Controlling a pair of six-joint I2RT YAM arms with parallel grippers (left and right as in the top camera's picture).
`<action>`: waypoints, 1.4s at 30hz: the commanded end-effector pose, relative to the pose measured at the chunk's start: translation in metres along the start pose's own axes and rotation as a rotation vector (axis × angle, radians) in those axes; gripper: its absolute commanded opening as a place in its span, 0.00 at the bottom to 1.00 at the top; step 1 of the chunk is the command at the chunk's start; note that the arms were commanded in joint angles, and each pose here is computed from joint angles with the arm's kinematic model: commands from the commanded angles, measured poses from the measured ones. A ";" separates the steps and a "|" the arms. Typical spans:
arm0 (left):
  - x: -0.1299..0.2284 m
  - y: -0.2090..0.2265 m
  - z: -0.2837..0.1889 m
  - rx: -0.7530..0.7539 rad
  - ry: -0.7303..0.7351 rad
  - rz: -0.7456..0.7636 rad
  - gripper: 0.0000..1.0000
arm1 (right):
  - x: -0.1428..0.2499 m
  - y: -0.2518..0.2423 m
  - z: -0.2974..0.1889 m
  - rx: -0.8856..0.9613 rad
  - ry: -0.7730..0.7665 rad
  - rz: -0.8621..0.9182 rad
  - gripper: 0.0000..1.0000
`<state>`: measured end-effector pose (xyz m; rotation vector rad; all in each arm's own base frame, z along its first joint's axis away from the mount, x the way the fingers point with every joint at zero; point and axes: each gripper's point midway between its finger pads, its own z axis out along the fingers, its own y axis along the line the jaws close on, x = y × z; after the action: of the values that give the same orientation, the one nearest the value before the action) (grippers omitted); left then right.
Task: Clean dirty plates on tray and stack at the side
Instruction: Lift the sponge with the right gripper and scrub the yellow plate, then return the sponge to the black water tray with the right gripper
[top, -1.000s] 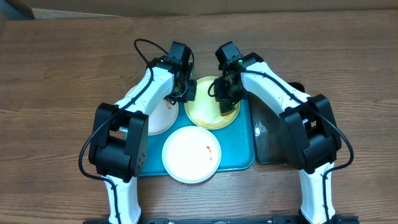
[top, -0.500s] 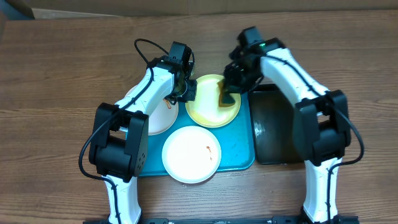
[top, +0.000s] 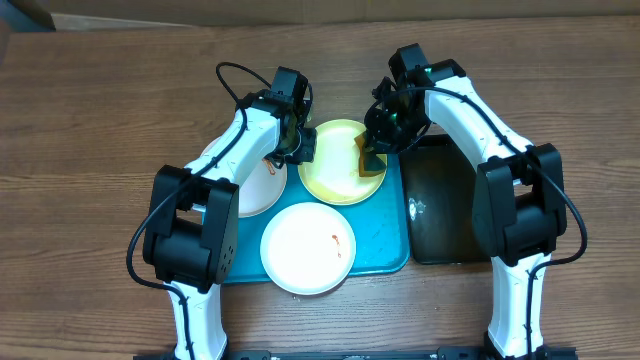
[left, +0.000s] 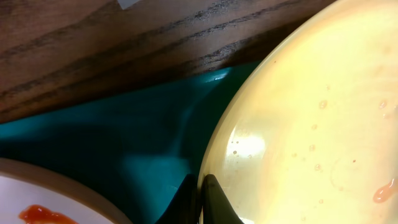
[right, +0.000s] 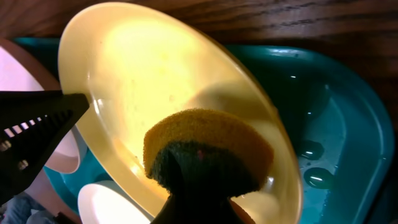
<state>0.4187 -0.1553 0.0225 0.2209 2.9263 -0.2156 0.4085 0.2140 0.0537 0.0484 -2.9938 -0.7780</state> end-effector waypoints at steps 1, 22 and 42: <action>-0.002 0.002 0.003 -0.015 0.000 0.010 0.04 | -0.004 0.027 -0.039 -0.092 -0.070 -0.074 0.04; -0.006 0.001 0.003 -0.011 -0.018 0.010 0.04 | 0.062 -0.131 -0.108 0.494 -0.040 0.176 0.04; -0.006 0.001 0.003 -0.011 -0.017 0.010 0.04 | 0.077 -0.170 -0.058 0.544 -0.043 0.214 0.79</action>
<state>0.4223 -0.1565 0.0234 0.2208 2.9104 -0.2203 0.3439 0.0355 0.0218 -0.2191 -3.1026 0.0416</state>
